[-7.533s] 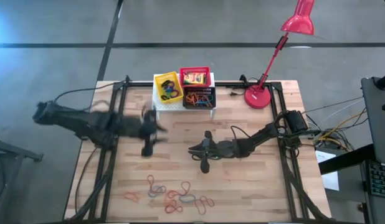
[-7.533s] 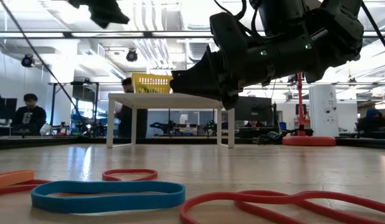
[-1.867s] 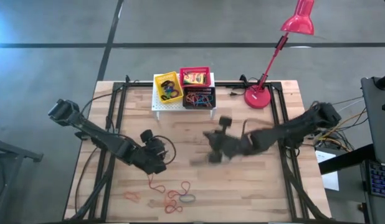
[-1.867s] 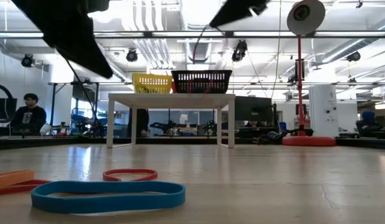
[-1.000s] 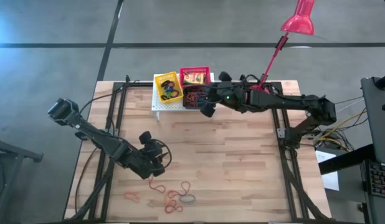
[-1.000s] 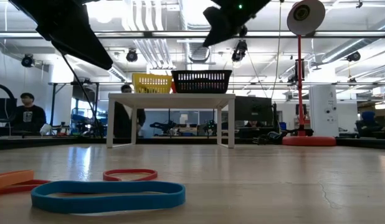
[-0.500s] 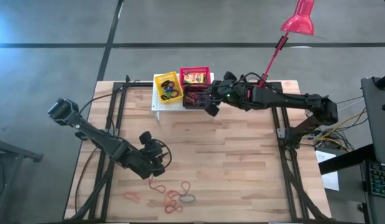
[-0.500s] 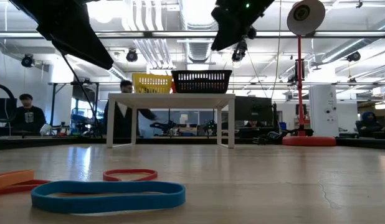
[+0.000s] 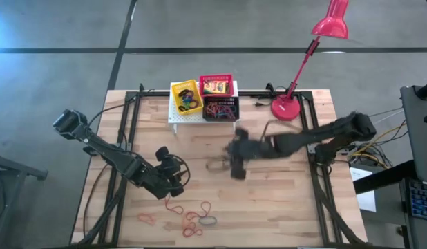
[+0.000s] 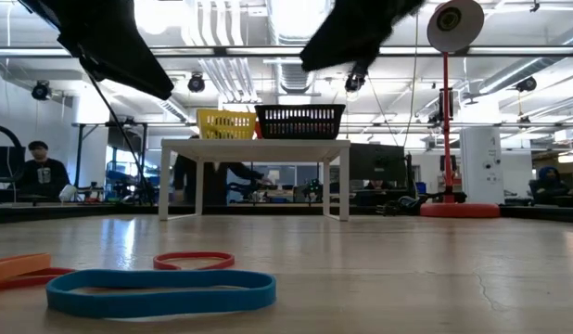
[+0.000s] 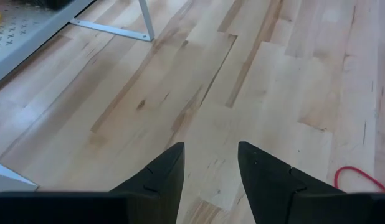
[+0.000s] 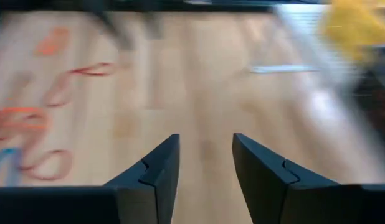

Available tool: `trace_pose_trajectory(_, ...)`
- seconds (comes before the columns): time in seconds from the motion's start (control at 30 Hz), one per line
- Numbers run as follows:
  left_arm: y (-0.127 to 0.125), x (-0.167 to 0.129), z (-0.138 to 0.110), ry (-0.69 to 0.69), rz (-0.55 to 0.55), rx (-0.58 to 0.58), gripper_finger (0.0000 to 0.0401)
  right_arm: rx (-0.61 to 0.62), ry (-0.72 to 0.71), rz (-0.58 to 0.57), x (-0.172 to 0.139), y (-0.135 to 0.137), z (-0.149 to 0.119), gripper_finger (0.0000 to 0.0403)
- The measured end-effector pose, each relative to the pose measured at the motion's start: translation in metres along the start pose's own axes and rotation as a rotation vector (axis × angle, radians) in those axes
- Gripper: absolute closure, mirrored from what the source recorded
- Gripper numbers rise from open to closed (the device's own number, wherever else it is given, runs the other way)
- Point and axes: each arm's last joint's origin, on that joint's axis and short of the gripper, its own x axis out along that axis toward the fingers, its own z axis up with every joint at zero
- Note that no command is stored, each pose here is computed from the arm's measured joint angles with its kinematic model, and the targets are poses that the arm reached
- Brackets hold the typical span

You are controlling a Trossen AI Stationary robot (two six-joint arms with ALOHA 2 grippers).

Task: Pick & Place Office Desk Supplies
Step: Put the red rubber band into the black bin on the shelf

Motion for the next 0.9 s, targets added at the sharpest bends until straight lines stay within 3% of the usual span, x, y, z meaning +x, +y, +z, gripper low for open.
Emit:
trace_pose_trajectory(0.1,0.0,0.0,0.001,-0.005,-0.003,-0.003,0.0249,0.015,-0.065,0.089,0.019,0.031,-0.029,0.0267)
trace_pose_trajectory(0.23,-0.001,0.0,0.001,-0.01,-0.006,-0.006,0.0249,0.076,-0.082,0.274,0.052,0.054,-0.059,0.0269)
trace_pose_trajectory(0.33,-0.001,0.0,0.002,-0.017,-0.008,-0.011,0.0249,0.088,-0.029,0.402,0.082,0.062,-0.074,0.026)
trace_pose_trajectory(0.43,-0.002,0.0,0.003,-0.023,-0.012,-0.018,0.0249,0.024,0.034,0.533,0.111,0.071,-0.079,0.0243)
trace_pose_trajectory(0.6,-0.002,0.0,0.003,-0.025,-0.015,-0.022,0.0249,-0.311,0.027,0.769,0.147,0.086,-0.072,0.0223)
trace_pose_trajectory(0.77,-0.002,0.0,0.003,-0.026,-0.016,-0.023,0.0249,-0.663,0.13,0.824,0.163,0.093,-0.062,0.023)
trace_pose_trajectory(0.9,-0.002,0.0,0.003,-0.024,-0.015,-0.022,0.0249,-0.864,0.201,0.833,0.172,0.094,-0.059,0.0251)
